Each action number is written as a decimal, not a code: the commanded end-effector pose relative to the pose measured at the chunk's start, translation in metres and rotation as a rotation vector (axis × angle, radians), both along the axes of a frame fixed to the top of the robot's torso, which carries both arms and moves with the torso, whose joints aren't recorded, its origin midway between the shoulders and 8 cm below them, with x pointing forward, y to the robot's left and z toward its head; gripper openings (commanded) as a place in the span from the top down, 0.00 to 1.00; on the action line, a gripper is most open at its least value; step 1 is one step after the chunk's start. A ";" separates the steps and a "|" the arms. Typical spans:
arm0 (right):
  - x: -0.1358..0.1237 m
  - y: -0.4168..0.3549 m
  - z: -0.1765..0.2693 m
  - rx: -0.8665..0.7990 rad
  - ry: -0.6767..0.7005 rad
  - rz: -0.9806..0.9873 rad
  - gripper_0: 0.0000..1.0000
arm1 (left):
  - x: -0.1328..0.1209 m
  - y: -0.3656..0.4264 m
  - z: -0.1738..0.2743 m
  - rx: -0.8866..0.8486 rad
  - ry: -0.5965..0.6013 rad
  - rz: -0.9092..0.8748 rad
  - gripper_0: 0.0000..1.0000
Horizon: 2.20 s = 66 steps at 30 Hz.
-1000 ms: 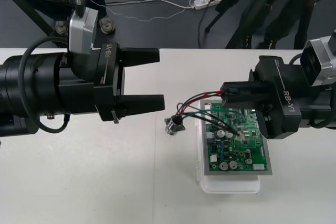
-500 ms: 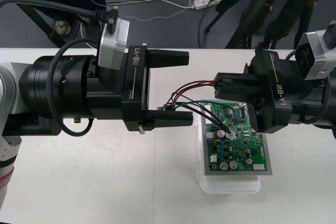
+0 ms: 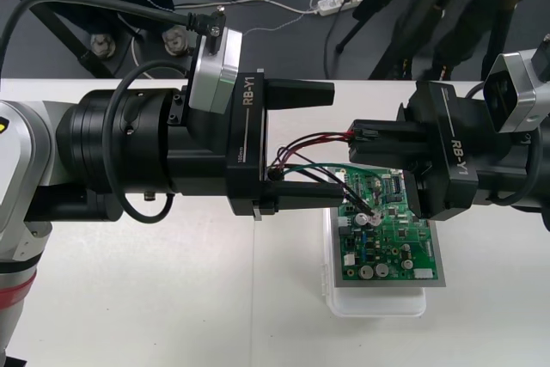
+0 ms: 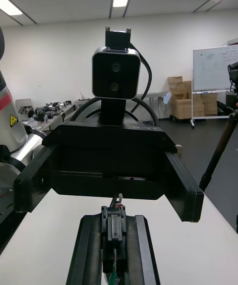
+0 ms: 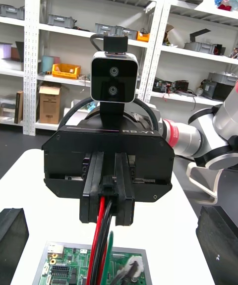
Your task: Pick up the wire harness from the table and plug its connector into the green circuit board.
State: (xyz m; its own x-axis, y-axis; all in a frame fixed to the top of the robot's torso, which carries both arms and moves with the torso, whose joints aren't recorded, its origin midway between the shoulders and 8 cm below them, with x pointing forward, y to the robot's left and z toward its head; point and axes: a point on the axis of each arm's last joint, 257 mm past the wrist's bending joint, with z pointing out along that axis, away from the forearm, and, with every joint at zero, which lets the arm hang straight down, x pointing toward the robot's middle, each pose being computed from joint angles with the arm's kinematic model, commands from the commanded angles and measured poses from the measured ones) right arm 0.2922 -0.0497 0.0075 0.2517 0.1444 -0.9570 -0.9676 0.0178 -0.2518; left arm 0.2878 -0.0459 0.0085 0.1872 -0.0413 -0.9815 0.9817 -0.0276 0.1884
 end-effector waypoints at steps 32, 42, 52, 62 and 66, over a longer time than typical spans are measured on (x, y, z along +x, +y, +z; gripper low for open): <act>-0.009 0.005 0.004 0.005 0.016 0.014 1.00 | -0.009 -0.018 0.025 -0.029 -0.033 -0.016 0.60; -0.010 0.006 0.004 0.006 0.014 0.017 1.00 | -0.008 -0.018 0.024 -0.021 -0.027 -0.013 0.76; -0.012 0.007 0.002 0.001 0.013 0.025 1.00 | -0.007 -0.017 0.022 -0.011 -0.027 -0.011 0.92; -0.012 0.009 -0.001 -0.006 0.013 0.027 1.00 | -0.007 -0.017 0.021 -0.006 -0.026 -0.013 1.00; -0.012 0.009 -0.001 -0.006 0.013 0.027 1.00 | -0.007 -0.017 0.021 -0.004 -0.032 -0.013 1.00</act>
